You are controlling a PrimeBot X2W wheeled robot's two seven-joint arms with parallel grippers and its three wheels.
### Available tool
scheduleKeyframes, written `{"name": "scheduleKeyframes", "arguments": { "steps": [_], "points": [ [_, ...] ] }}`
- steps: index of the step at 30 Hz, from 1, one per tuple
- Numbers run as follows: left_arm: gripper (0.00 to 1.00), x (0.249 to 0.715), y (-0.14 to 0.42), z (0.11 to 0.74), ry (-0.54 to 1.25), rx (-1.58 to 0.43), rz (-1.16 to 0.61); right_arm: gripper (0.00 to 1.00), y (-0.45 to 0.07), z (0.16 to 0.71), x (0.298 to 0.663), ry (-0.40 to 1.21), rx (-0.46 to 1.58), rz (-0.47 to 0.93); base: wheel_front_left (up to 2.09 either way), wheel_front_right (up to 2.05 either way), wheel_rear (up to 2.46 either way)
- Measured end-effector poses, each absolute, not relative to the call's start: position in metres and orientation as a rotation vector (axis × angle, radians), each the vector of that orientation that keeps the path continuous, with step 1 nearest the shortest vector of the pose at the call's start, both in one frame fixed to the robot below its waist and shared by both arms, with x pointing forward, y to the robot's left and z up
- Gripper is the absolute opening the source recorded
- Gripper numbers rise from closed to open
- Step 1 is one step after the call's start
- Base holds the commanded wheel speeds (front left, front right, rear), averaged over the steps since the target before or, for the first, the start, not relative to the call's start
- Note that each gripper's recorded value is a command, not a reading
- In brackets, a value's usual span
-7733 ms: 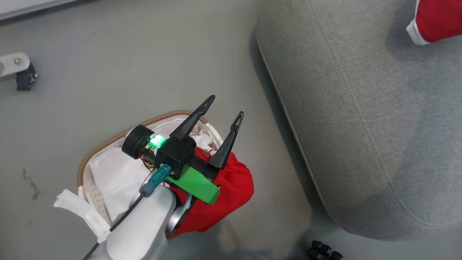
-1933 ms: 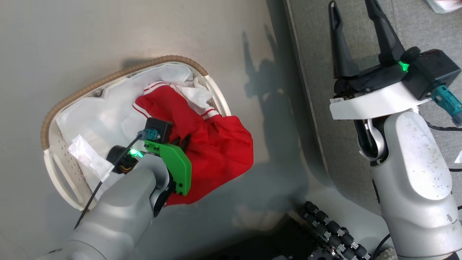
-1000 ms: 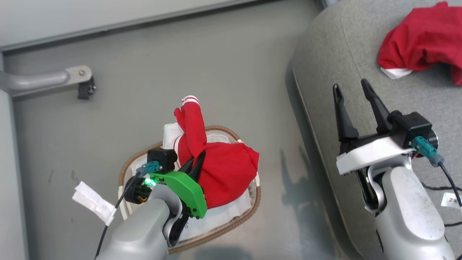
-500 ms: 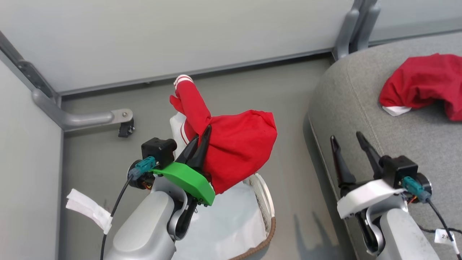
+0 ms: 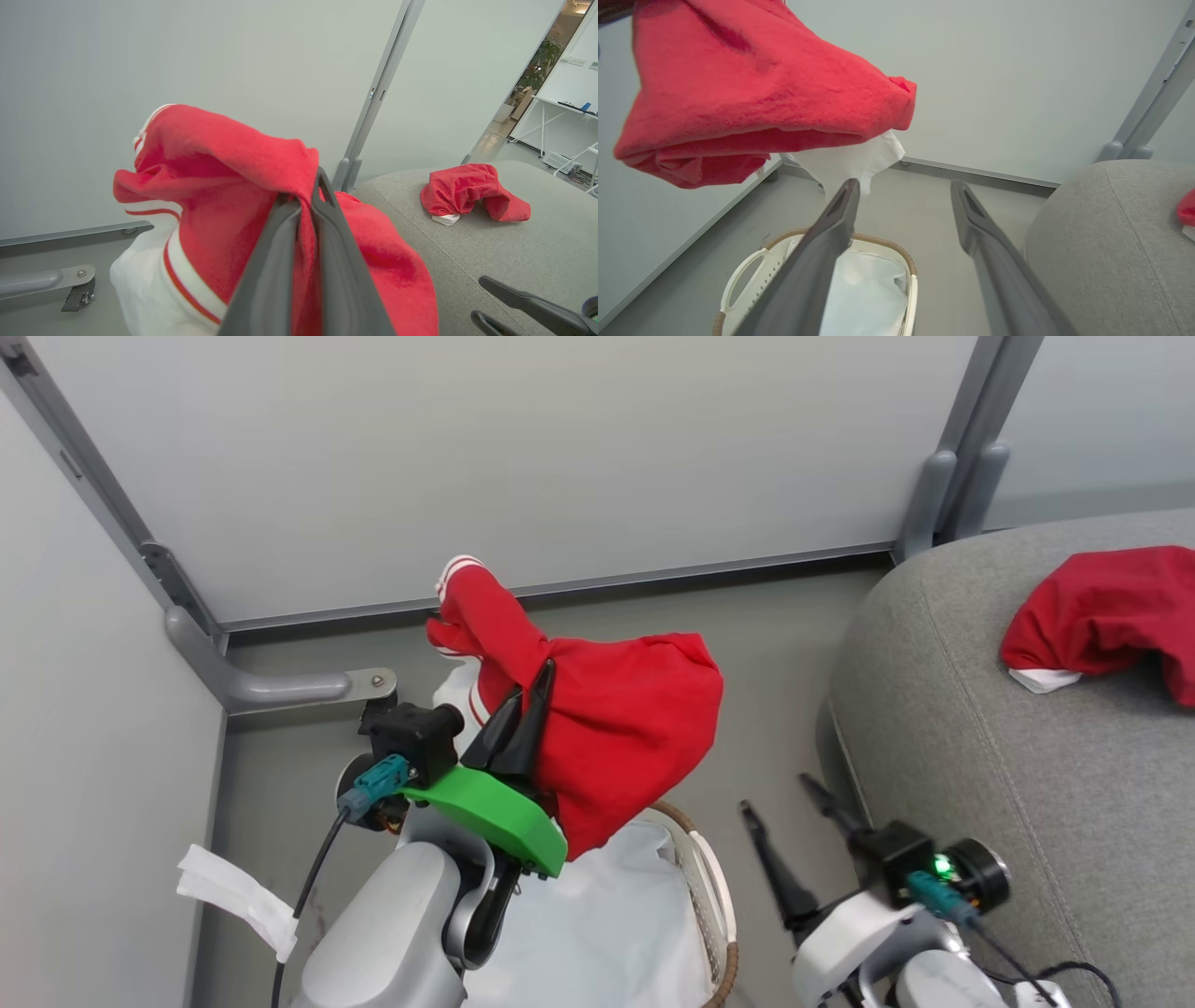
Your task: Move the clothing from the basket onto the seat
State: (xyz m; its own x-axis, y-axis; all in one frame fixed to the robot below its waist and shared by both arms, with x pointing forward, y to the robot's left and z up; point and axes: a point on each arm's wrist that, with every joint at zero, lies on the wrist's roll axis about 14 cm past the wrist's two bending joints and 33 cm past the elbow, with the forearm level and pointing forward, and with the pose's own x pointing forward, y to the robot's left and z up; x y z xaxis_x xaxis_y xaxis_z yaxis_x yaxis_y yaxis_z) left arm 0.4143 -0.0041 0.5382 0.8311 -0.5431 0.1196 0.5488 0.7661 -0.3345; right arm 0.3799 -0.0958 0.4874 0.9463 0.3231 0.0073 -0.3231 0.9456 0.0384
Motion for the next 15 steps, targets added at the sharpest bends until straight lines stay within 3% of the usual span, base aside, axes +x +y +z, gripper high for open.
{"name": "scheduleKeyframes", "arguments": {
  "steps": [5,15],
  "points": [
    [0.00,0.411,0.000,0.539,-0.020,-0.367,-0.584,1.00,-0.056,0.497,0.382,-0.034,-0.045,0.480,0.00,0.00,0.00],
    [0.00,0.404,0.001,0.533,-0.001,-0.375,-0.588,1.00,-0.019,0.505,0.393,-0.060,-0.123,0.603,0.00,0.00,0.00]
  ]
}}
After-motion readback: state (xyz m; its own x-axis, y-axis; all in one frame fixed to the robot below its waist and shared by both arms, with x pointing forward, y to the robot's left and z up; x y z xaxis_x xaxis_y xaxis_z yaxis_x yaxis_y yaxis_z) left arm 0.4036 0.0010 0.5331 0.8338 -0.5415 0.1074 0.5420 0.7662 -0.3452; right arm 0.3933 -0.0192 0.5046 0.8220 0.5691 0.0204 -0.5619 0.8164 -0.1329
